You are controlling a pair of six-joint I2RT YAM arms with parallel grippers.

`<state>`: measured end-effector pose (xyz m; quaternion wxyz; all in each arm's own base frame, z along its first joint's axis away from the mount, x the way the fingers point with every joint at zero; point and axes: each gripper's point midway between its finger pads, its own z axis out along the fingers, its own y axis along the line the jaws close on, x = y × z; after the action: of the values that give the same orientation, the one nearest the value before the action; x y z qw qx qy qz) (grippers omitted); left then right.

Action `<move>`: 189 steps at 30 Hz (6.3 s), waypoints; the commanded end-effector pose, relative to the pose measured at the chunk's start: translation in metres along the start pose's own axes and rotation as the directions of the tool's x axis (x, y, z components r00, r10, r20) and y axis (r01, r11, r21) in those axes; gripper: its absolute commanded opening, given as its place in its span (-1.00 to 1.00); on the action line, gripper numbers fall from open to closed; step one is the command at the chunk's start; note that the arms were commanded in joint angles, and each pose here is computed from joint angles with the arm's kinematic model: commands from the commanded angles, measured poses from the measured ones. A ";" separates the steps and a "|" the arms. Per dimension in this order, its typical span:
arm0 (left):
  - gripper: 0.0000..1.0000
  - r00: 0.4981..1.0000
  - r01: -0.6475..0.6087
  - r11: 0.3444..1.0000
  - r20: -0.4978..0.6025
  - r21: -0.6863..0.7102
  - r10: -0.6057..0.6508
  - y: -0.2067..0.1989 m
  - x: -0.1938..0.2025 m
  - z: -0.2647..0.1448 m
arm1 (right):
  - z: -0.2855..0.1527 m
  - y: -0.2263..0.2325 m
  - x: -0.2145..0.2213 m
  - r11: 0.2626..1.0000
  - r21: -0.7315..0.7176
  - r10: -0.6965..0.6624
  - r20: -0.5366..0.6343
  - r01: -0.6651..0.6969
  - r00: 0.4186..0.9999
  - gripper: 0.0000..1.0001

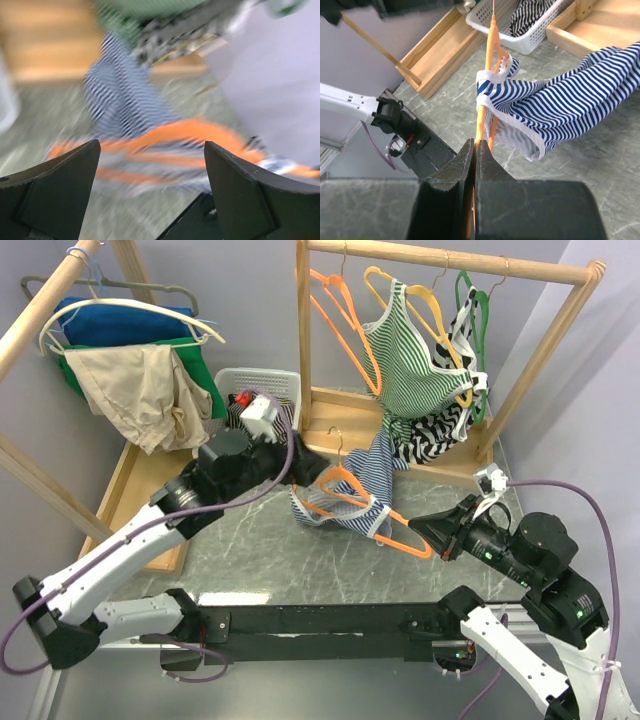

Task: Remove the tank top from the hanger

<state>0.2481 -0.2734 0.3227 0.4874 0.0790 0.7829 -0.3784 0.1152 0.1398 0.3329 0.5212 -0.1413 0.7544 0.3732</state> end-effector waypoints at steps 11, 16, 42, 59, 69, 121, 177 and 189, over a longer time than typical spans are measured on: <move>0.66 0.992 -0.120 0.986 0.038 0.115 0.117 -0.055 -0.019 0.047 | 0.009 0.019 -0.021 0.995 -0.094 -0.016 0.050 0.020 0.999 -1.00; 0.36 0.992 -0.123 0.988 0.030 0.097 0.121 -0.049 -0.014 0.049 | 0.008 0.019 -0.022 0.995 -0.093 -0.016 0.052 0.021 0.999 -1.00; -0.98 0.991 -0.131 0.989 -0.017 -0.066 0.130 -0.026 -0.009 0.059 | -0.011 -0.010 -0.056 0.988 0.144 0.033 0.160 -0.057 0.986 0.11; -0.98 0.988 -0.152 0.985 0.027 0.087 0.150 -0.073 -0.027 0.032 | 0.069 -0.039 -0.015 0.946 0.209 0.245 0.038 -0.247 0.969 0.30; -0.98 0.990 -0.134 0.990 0.041 -0.037 0.136 -0.041 -0.018 0.000 | 0.081 -0.012 -0.042 0.969 0.096 0.223 0.047 -0.227 0.974 0.22; -0.98 0.984 -0.179 0.977 -0.007 -0.113 0.179 -0.049 -0.019 0.059 | 0.052 -0.026 0.045 0.995 0.089 -0.021 -0.290 0.048 0.957 0.00; -0.98 0.999 -0.039 0.884 -0.018 -0.466 0.035 0.118 0.024 0.060 | -0.007 0.015 0.001 0.999 -0.031 -0.013 -0.120 0.010 0.993 -1.00; -0.98 1.000 0.009 0.857 -0.021 -0.516 -0.023 0.169 0.001 0.049 | -0.031 0.035 -0.006 0.992 -0.123 -0.047 -0.089 0.036 0.995 -1.00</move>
<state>0.3536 -0.1945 0.2066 0.4673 -0.0623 0.8684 -0.1535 0.0970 0.1418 0.3195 0.4439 -0.1765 0.8034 0.3555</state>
